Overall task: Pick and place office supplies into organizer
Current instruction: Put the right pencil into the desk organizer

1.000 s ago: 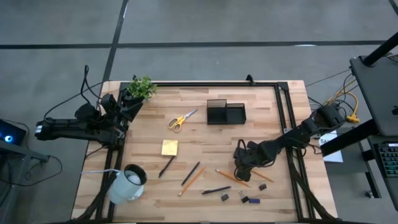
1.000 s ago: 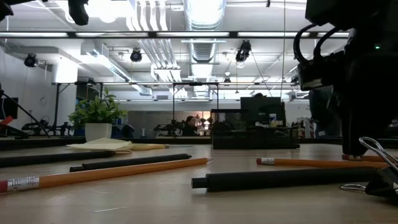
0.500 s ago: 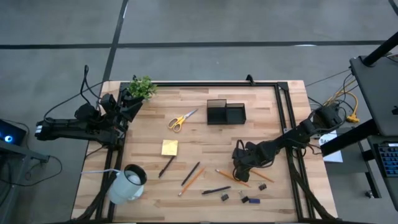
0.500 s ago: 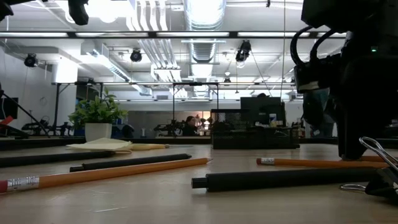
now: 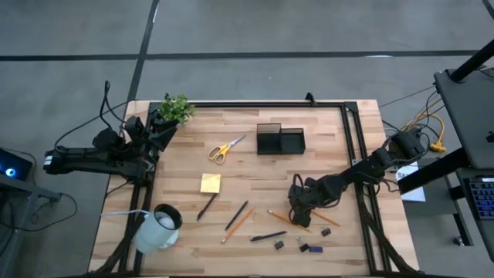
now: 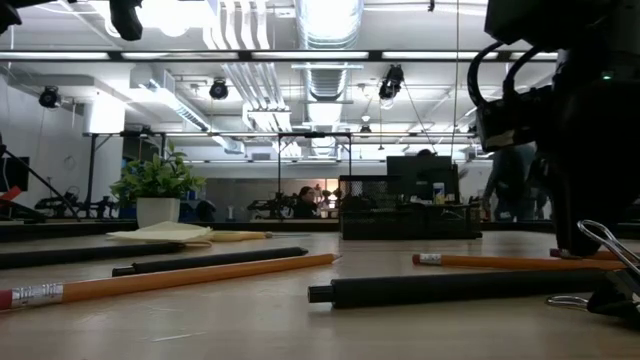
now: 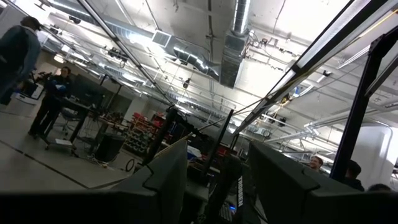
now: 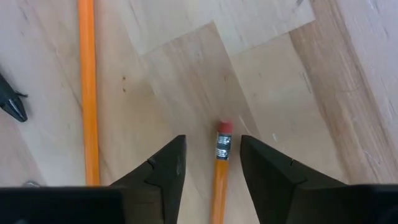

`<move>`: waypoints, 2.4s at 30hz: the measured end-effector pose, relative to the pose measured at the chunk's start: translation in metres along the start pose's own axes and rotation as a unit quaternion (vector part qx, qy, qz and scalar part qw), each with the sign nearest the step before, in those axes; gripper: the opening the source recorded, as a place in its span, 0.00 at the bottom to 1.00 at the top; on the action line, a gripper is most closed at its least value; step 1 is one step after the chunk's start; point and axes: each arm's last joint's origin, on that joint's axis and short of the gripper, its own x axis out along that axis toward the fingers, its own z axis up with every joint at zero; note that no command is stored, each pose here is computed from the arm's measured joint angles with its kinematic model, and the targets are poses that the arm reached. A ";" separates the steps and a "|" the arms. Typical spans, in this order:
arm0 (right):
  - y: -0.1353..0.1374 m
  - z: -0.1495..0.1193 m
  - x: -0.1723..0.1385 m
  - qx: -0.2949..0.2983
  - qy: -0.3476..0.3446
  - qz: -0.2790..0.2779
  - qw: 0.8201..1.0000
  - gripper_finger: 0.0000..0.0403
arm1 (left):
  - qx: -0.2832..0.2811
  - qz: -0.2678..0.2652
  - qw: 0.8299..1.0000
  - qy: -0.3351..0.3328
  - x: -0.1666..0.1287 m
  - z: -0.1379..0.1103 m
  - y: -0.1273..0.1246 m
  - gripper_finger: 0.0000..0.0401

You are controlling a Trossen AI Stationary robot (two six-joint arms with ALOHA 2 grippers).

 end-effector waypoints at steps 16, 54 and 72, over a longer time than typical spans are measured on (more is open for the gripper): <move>-0.003 -0.002 0.004 -0.003 0.012 -0.017 1.000 0.23 | 0.000 0.000 1.000 0.000 0.000 0.000 0.000 0.39; -0.004 -0.004 0.003 -0.019 0.020 -0.014 1.000 0.02 | -0.002 -0.002 1.000 -0.007 0.000 0.002 -0.001 0.39; -0.009 -0.010 -0.009 -0.015 0.051 -0.010 0.999 0.03 | -0.002 -0.002 1.000 -0.007 0.000 0.001 0.000 0.39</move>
